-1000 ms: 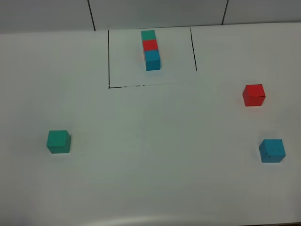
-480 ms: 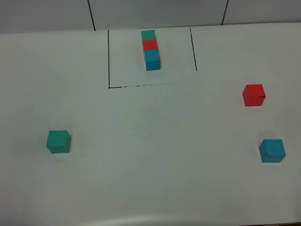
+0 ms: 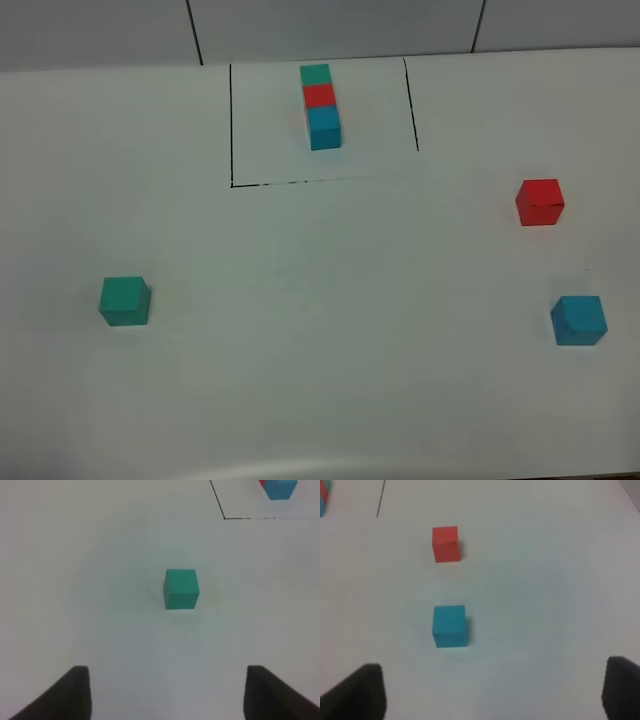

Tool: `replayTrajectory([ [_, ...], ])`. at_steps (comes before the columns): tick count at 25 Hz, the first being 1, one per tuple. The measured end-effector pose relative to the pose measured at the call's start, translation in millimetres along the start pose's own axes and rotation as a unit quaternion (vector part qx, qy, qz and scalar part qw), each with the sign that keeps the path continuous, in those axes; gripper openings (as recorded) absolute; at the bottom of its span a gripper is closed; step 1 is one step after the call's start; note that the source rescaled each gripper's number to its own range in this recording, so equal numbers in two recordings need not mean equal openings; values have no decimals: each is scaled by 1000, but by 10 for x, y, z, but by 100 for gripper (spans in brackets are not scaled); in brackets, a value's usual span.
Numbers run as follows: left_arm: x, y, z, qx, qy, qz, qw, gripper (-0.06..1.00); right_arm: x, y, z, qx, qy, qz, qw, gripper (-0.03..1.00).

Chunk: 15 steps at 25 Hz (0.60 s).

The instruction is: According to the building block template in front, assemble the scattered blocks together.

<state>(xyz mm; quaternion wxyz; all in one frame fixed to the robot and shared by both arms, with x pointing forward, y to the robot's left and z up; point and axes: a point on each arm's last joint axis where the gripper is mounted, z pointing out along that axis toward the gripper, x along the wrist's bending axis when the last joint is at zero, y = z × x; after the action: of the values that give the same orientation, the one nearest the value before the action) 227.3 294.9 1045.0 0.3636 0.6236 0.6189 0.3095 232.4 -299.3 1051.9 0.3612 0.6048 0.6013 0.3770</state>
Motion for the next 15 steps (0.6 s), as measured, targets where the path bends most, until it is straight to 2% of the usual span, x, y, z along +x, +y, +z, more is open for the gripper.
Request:
replayTrajectory([
  [3,-1,37,-20,-14,0,8,1000,49,0,0,0,0,0,1,1000,75],
  [8,2,313,31,-90,3,18,996,84,6,0,0,0,3,3,1000,75],
  [10,9,466,137,-100,5,17,995,95,6,0,0,0,3,3,1000,75],
  [12,16,633,312,-93,5,11,996,100,6,0,0,0,3,3,1000,75],
  [15,12,828,632,-53,-7,-11,999,100,6,0,0,0,3,3,1000,75],
])
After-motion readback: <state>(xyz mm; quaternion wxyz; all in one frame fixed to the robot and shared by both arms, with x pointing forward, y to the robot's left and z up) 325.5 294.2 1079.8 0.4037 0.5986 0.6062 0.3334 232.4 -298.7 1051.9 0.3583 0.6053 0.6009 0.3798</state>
